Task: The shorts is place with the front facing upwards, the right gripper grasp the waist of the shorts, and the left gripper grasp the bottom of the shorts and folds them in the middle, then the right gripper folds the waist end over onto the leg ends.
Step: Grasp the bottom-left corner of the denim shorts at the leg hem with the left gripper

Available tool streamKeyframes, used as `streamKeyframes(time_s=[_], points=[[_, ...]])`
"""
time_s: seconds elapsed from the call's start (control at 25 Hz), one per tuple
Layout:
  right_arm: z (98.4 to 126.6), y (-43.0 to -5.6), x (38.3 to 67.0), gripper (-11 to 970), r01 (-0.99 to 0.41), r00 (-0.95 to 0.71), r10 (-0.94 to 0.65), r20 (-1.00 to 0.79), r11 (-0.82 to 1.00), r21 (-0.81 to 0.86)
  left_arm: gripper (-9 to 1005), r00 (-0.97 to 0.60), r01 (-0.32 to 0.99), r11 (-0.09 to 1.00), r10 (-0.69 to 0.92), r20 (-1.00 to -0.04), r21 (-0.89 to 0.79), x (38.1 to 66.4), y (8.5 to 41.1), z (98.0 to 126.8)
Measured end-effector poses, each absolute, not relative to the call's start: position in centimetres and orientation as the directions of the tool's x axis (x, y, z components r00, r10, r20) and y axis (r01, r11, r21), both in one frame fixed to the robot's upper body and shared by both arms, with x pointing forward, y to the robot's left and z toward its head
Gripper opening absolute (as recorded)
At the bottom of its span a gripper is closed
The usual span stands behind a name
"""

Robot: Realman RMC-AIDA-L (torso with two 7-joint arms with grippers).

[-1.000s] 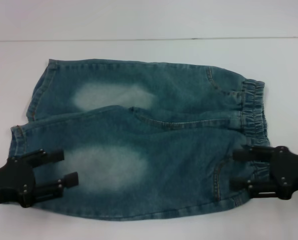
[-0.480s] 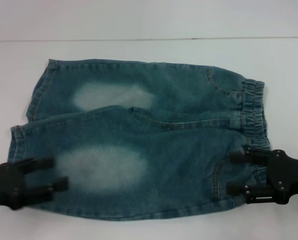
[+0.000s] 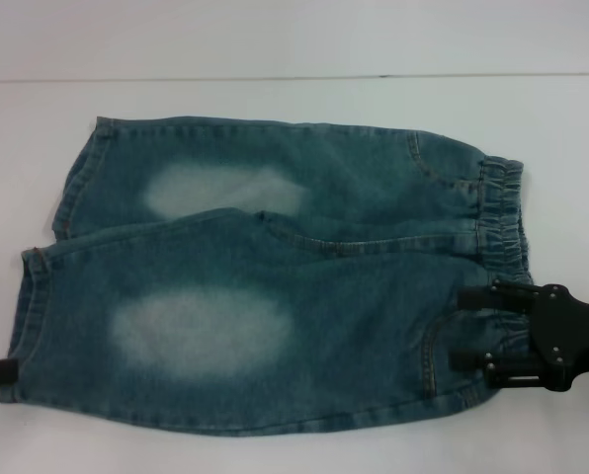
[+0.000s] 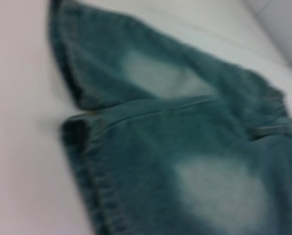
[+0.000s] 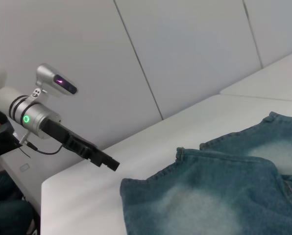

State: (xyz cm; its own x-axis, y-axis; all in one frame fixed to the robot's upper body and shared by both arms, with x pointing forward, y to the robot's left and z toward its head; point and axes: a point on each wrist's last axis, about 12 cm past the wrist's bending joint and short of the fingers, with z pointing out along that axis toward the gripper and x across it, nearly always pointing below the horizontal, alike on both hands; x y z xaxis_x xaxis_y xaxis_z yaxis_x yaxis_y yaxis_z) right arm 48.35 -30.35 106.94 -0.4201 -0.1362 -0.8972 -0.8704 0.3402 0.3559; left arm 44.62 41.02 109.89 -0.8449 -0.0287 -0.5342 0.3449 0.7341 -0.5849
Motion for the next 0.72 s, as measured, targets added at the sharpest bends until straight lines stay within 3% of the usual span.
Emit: streamKeyframes(time_s=[0.72], points=[[106.8, -30.6, 48.4, 905, -0.866, -0.422, -0.142, -0.895, 0.355, 0.352, 856, -0.879, 0.305, 0.790, 0.018, -0.477, -0.532, 46.1, 40.1, 108.0]])
